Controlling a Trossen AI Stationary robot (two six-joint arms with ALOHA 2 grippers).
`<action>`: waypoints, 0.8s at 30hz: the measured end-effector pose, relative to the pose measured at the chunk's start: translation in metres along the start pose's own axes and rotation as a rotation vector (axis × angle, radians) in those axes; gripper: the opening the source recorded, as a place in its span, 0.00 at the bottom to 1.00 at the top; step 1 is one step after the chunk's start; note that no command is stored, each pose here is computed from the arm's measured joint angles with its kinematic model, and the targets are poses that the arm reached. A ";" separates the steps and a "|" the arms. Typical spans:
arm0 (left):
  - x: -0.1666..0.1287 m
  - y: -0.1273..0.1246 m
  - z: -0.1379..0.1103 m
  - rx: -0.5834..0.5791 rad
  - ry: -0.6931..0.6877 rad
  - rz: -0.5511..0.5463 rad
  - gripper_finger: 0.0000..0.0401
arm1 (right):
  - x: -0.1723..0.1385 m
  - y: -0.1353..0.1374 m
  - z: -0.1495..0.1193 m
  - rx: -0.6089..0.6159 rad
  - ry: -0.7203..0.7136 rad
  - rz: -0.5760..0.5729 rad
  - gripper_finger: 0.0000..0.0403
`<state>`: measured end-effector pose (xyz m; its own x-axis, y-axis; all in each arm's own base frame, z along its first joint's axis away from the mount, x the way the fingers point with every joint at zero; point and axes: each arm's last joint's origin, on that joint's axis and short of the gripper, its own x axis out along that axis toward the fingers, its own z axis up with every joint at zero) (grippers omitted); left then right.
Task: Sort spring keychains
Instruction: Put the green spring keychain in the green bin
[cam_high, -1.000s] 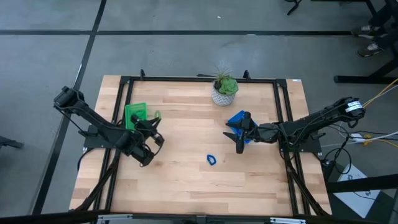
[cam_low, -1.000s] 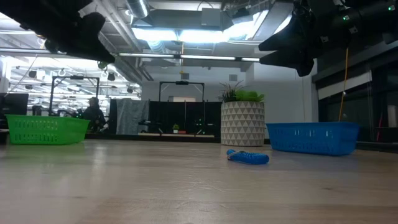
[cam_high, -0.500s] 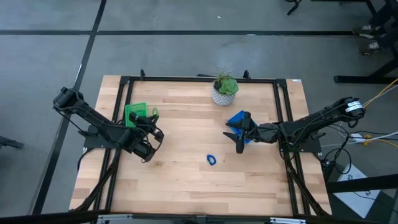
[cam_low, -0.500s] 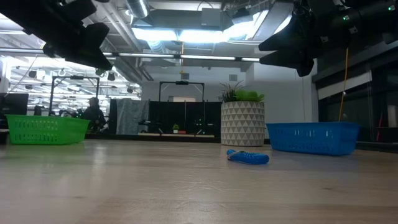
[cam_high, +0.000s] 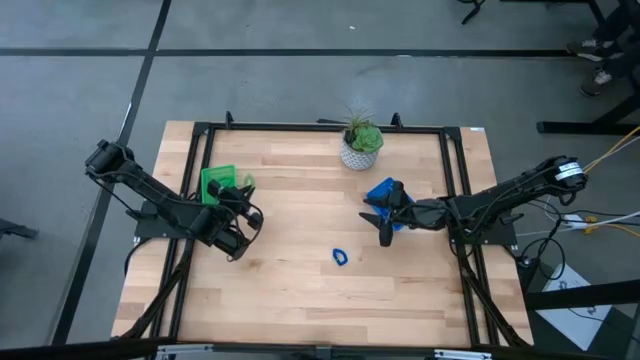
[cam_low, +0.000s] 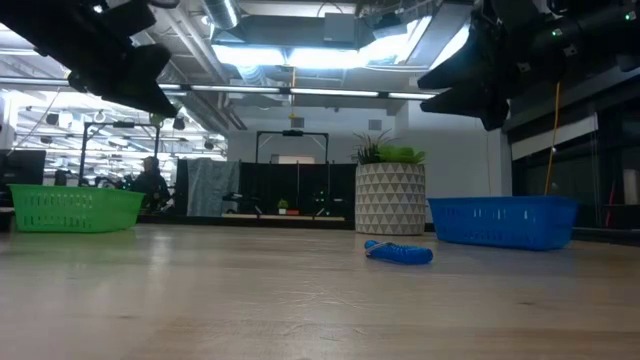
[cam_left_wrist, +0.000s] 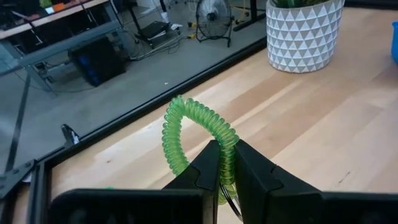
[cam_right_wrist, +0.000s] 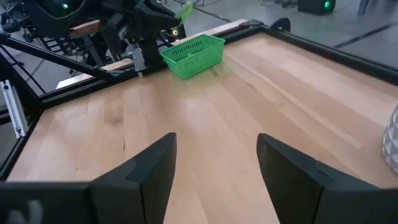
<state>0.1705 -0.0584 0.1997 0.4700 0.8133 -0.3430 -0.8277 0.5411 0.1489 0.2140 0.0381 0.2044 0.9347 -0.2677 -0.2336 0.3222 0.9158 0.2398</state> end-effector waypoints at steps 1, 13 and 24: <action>0.000 0.001 0.000 0.007 0.002 0.003 0.07 | 0.000 0.000 0.000 0.005 0.004 -0.002 0.55; 0.016 0.022 -0.001 -0.057 0.155 0.169 0.07 | 0.002 -0.005 0.001 0.007 -0.001 -0.028 0.55; 0.056 0.046 0.003 0.058 0.536 0.333 0.07 | 0.003 -0.007 0.000 0.022 0.009 -0.038 0.55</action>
<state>0.1599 0.0125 0.1898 -0.0412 0.7282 -0.6841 -0.8782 0.3001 0.3724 0.2146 0.0309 0.2026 0.9205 -0.2997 -0.2509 0.3608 0.8983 0.2508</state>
